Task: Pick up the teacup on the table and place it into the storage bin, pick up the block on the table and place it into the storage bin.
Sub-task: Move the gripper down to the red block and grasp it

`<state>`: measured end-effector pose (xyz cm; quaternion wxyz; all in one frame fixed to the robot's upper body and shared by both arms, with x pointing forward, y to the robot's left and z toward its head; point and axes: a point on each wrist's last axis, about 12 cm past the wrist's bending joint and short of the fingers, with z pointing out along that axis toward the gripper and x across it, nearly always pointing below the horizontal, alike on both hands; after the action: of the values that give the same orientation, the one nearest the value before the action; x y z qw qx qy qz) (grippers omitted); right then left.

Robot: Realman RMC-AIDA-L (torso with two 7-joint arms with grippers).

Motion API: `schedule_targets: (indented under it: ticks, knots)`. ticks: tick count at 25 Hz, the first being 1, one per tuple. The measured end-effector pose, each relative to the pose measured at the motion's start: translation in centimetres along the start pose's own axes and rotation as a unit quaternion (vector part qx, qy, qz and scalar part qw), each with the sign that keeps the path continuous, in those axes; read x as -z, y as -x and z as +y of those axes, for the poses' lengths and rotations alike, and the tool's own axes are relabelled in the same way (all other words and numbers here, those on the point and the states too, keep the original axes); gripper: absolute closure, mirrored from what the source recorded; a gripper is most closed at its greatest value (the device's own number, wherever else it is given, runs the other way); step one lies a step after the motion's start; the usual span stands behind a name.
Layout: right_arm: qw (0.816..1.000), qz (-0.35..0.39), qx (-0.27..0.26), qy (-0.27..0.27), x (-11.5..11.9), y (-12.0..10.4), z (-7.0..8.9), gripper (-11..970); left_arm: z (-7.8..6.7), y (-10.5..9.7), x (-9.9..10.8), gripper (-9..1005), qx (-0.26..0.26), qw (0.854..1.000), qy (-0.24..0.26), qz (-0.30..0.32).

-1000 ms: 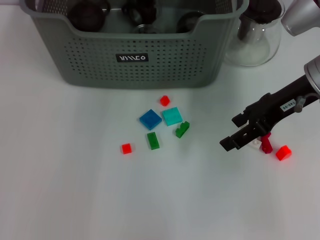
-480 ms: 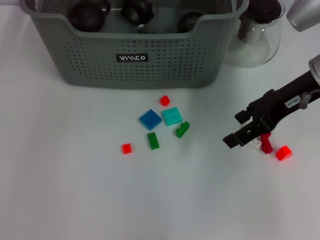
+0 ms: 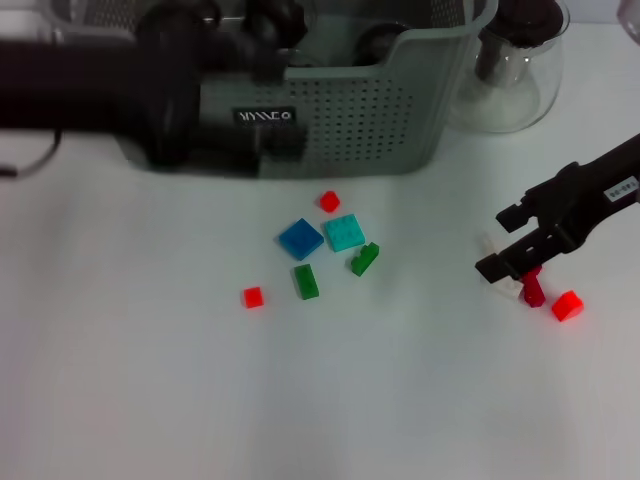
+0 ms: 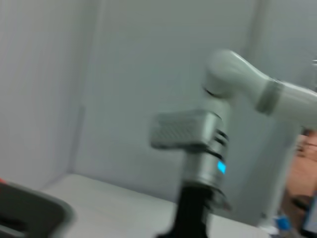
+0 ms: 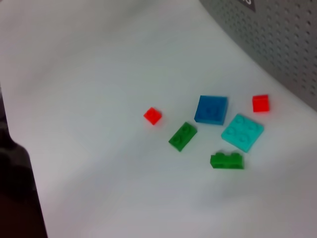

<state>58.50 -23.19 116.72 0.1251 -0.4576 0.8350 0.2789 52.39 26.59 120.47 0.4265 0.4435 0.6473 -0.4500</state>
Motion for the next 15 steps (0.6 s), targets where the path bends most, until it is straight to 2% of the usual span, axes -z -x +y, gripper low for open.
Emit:
schedule_targets:
  ticks: [3,5,6,7,11,15]
  knots:
    - [1.0,0.015,0.01,0.0,0.7,-0.6,-0.1,13,-0.4,-2.7,-0.4,142,-0.029,0.999,-0.032,0.0]
    - [1.0,0.027,0.01,-0.01,1.4,-0.9,-0.3,13,-0.6,-5.5,-1.2,143,-0.054,0.998,-0.042,0.014]
    - [0.999,0.035,0.009,-0.021,1.8,-1.1,-0.4,14,-0.5,-6.2,-1.5,143,-0.059,0.997,-0.041,0.024]
    - [0.999,0.035,0.009,-0.021,1.8,-1.1,-0.4,14,-0.5,-6.2,-1.5,144,-0.059,0.997,-0.041,0.024]
    - [0.995,0.078,-0.001,-0.061,3.0,-2.0,-0.7,14,0.1,-8.5,-3.4,145,-0.053,0.996,-0.027,0.07]
    - [0.99,0.116,-0.014,-0.077,2.9,-2.7,-0.8,15,0.6,-9.4,-4.5,146,-0.044,0.995,-0.016,0.089]
